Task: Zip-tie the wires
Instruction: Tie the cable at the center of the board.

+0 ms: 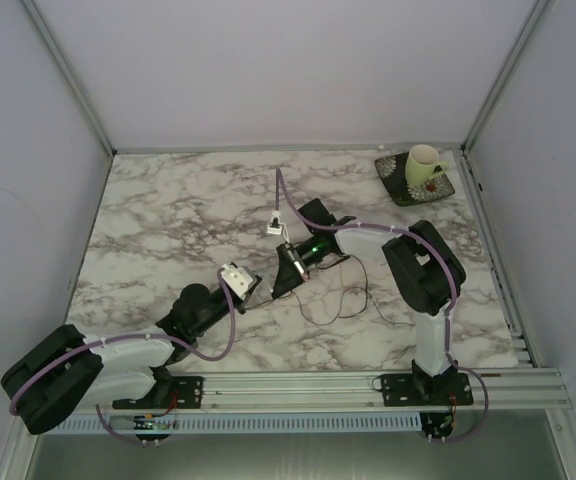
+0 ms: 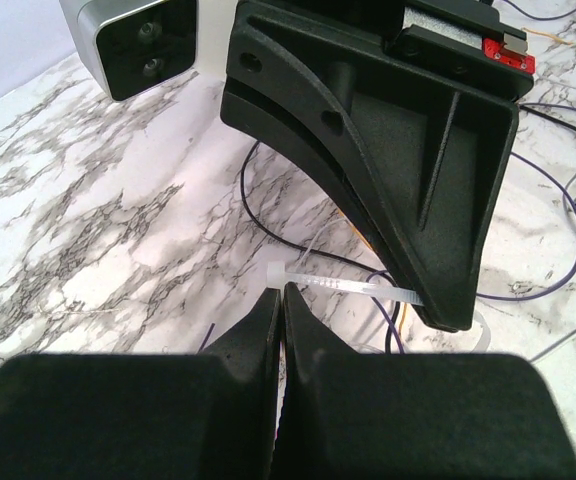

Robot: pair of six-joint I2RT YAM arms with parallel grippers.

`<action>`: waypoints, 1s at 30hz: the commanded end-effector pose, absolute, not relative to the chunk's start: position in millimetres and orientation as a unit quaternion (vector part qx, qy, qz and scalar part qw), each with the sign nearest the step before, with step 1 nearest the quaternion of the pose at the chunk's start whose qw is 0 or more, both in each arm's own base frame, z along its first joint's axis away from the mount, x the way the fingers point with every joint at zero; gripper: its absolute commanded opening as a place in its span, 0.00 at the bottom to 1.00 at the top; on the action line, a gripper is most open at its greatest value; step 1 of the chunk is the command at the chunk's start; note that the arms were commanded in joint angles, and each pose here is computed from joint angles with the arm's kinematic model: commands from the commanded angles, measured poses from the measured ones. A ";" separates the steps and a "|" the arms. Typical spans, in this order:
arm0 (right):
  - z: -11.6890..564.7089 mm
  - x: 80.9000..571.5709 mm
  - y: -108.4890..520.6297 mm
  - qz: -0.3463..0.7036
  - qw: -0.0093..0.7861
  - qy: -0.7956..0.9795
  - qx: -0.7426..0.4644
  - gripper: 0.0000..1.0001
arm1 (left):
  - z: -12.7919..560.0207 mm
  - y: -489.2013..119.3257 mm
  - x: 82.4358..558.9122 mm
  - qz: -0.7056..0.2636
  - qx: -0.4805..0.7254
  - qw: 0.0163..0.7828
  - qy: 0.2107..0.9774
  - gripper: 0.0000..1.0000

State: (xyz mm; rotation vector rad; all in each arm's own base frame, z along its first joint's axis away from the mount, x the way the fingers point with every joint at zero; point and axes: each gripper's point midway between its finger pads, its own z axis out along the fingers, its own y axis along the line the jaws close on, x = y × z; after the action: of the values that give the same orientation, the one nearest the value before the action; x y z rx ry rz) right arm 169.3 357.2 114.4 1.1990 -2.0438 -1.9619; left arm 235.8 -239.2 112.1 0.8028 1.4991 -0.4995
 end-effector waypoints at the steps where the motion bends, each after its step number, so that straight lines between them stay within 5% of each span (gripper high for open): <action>1: 129.6 170.6 362.3 -0.653 0.018 -0.635 0.412 0.00 | 114.2 -241.1 235.5 -0.216 0.357 0.636 0.649 0.00; 30: 133.1 189.5 377.0 -0.648 0.012 -0.641 0.411 0.00 | 110.8 -245.0 232.0 -0.223 0.362 0.632 0.647 0.00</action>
State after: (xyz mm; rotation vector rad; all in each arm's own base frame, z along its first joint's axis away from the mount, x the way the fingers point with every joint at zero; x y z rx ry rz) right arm 182.1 369.1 121.5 1.2293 -2.0331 -1.9745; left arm 234.3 -240.7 108.5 0.8130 1.5069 -0.5023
